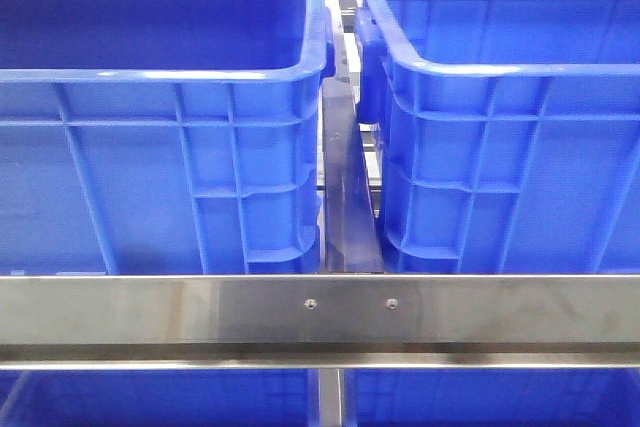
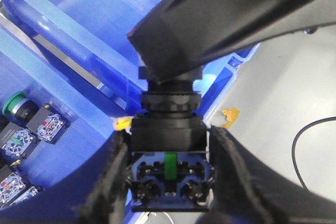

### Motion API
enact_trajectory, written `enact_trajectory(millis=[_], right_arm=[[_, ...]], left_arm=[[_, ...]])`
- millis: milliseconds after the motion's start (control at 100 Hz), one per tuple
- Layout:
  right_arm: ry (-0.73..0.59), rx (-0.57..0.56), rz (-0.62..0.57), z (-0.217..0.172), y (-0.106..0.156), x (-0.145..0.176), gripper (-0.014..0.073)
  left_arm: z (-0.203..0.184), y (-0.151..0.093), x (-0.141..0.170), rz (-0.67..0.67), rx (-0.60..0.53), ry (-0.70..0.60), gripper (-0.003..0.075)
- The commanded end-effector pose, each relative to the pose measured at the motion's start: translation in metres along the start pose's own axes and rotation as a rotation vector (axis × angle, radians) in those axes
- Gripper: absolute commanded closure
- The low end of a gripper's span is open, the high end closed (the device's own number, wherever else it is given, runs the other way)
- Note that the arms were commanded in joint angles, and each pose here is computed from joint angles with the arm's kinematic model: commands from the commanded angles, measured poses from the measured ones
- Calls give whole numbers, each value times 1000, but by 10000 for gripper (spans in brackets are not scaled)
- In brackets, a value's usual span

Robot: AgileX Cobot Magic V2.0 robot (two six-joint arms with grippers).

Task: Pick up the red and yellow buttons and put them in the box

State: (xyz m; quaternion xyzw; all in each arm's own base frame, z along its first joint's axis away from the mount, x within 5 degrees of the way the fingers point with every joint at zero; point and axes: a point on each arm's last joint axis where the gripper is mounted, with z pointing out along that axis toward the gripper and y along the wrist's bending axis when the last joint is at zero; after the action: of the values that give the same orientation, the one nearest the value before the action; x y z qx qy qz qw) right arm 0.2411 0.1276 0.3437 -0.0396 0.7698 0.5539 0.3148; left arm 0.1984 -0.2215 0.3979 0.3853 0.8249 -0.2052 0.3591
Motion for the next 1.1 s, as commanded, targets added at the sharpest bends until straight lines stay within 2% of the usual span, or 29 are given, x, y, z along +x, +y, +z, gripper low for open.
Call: enact_trajectory(millis=[0,120,170,290,410,510,850,1090], right_arm=[[-21,-98,-17,-5,21,-6,478],[-21,-98,-17,-5,21,-6,484],[-21,-98,-17,-5,21,-6,484],[-25,-94,-17,-5,21,-6,484],[-39,-81,-24,-5,19,-7,484],[-52,-69,-28,-5,18,-8,484],[-98,-27,-54,-6,15,-13,484],[-179,27,-60,-21,5,-29,484]], left_arm=[[-21,-4,-14,1,7,-129,739],[-21,-4,-14,1,7,-129,733],[-21,-4,-14,1,7,-129,706],[-21,-4,-14,1,7,-129,569],[-21,-4,-14,1,7,-129,384],[-21,-4,-14,1,7,-129,291],[-29,-2,-15,-8,-3,-158,277],[-44,28,-12,-94,-94,-195,277]])
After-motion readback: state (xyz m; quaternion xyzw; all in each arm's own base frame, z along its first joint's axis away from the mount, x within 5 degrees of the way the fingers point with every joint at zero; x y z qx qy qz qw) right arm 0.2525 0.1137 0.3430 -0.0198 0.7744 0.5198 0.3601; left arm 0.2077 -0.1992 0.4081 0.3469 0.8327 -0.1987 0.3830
